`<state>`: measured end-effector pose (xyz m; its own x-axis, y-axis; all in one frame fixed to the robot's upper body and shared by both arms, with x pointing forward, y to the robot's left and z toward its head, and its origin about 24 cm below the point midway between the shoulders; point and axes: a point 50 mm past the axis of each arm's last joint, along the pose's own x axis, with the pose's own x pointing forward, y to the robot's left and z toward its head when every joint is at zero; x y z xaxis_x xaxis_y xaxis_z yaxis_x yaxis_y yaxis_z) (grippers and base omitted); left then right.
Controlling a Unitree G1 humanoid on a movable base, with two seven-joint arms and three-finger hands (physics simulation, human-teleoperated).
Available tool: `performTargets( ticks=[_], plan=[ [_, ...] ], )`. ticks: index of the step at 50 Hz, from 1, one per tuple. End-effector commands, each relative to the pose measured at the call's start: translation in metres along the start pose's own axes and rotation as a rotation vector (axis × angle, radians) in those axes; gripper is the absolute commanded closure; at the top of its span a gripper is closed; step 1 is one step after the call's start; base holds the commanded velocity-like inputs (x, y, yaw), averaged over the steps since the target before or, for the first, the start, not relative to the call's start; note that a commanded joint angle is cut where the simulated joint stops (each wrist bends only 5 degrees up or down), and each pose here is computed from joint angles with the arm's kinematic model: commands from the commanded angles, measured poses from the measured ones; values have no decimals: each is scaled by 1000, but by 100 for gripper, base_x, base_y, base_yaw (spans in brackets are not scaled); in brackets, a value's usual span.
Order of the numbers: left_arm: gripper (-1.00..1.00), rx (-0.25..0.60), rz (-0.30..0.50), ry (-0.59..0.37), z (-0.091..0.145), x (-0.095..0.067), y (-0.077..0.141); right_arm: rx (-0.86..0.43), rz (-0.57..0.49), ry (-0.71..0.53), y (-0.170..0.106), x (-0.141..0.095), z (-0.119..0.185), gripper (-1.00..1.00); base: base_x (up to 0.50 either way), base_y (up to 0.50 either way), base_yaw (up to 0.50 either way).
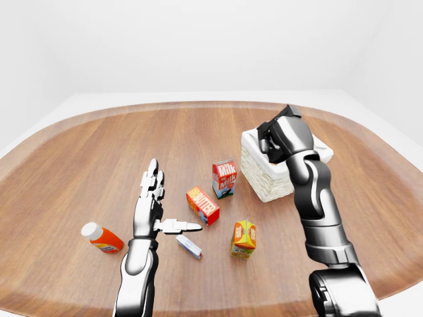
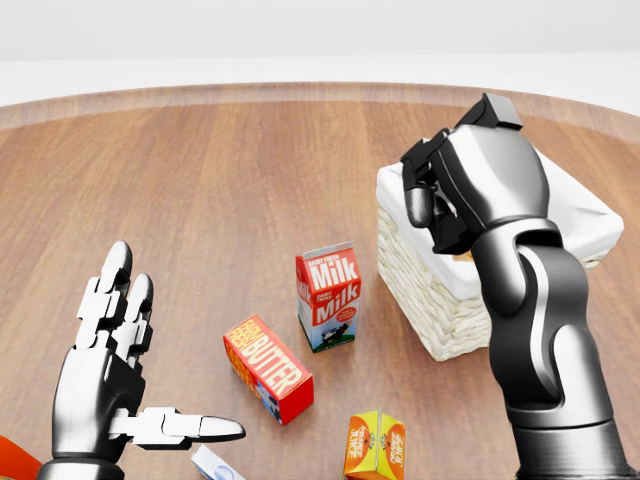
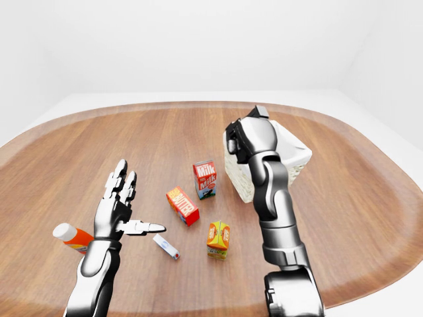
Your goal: Pick up the alphabet soup and the tomato sauce, and put them in the basket.
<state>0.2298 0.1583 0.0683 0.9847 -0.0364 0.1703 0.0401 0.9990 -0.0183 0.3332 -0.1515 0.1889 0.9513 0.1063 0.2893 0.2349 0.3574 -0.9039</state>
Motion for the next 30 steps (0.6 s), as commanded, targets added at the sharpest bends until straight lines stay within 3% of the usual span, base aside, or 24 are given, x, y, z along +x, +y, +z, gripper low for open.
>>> performTargets(
  ticks=[1, 30],
  plan=[
    [-100, -6, 5, -3, 0, 1, 1, -29, 17, 58, 1, 27, -15, 100, 0, 0, 0],
    [-100, -6, 5, -3, 0, 1, 1, -91, 87, 274, -1, 75, -59, 100, 0, 0, 0]
  ],
)
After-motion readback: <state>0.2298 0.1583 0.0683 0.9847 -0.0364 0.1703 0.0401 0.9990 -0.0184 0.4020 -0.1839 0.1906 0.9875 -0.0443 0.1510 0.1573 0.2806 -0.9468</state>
